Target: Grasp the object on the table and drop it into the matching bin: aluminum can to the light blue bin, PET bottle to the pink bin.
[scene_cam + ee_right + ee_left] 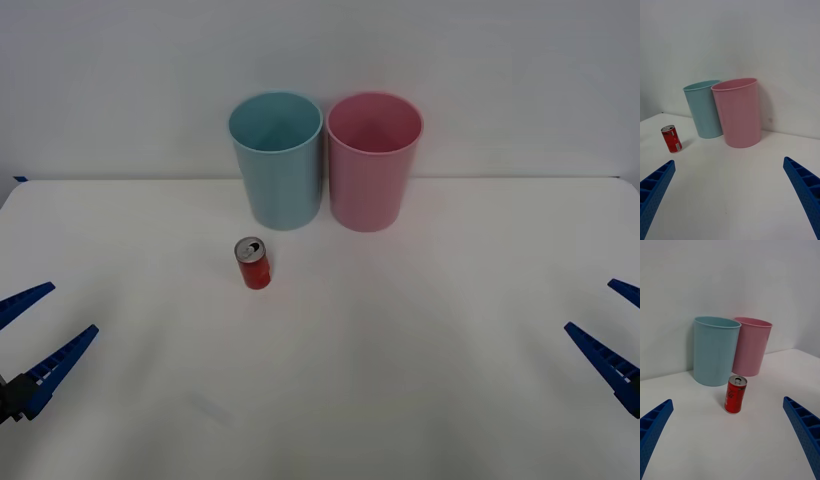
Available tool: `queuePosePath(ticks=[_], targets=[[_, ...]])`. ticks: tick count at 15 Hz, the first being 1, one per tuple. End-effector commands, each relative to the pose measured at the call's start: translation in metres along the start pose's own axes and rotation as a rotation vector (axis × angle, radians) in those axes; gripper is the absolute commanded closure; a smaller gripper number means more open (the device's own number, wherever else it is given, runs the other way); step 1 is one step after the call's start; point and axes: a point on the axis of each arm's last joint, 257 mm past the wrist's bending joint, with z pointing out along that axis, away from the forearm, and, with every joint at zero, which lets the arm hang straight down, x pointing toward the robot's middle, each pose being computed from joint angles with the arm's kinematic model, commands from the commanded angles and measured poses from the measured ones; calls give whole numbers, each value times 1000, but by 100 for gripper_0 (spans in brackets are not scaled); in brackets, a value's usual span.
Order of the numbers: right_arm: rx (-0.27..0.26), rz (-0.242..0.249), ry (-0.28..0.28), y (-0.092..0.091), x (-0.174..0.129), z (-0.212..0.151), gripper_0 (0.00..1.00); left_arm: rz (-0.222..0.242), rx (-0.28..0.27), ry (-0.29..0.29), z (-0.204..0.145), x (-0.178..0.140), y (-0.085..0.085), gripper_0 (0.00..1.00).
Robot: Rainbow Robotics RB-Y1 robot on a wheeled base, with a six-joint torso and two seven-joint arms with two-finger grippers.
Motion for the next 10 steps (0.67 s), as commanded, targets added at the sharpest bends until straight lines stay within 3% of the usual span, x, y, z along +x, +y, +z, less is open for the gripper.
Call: queuePosePath(ticks=[1,2,4,10], targets=[[0,0,0,0,0,0,0,0,0,0,0,0,0,0],[0,0,0,0,0,0,0,-17,-22,-15,2,3,6,0],[0,0,0,0,0,0,0,-15,-18,-23,4,0,7,0],[0,0,0,0,0,0,0,-7,-26,5,7,14,11,0]])
